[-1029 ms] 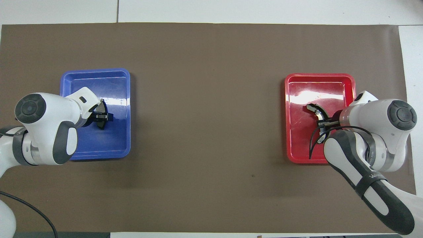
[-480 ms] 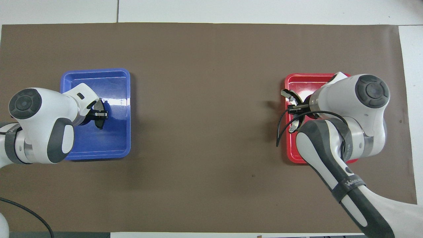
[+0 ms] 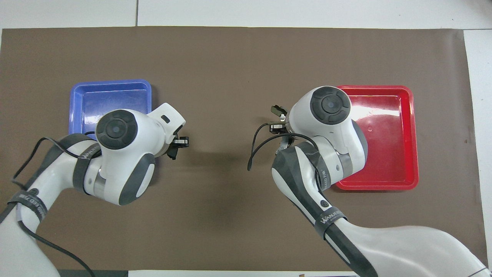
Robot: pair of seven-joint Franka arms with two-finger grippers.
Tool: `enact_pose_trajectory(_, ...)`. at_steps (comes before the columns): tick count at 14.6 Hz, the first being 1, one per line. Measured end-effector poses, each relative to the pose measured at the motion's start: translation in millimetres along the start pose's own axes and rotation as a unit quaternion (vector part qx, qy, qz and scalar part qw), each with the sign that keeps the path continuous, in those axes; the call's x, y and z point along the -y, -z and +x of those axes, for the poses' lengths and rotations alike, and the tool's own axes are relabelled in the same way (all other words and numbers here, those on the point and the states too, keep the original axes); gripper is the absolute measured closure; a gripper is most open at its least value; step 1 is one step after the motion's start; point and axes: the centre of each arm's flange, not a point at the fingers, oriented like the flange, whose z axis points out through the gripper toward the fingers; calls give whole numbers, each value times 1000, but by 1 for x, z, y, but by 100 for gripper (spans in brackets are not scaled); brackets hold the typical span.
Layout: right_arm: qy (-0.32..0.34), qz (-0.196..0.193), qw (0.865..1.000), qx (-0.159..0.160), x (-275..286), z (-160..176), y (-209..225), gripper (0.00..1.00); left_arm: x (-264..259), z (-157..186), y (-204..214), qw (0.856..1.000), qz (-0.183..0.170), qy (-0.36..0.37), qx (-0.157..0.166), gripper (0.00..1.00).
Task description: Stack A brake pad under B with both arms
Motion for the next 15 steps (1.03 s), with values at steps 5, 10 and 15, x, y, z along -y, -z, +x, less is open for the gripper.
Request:
enact_pose_trajectory(5, 5, -8, 1000, 10, 13, 0, -22, 57, -95, -28, -55, 999, -10, -24, -19, 61)
enact_pose_trajectory(10, 0, -7, 1000, 8, 8, 4, -21, 57, -138, -40, -54, 997, -26, -55, -38, 61)
enact_pose_trajectory(15, -3, -7, 1000, 7, 4, 6, -20, 57, -148, -36, -48, 997, -29, -57, -43, 31)
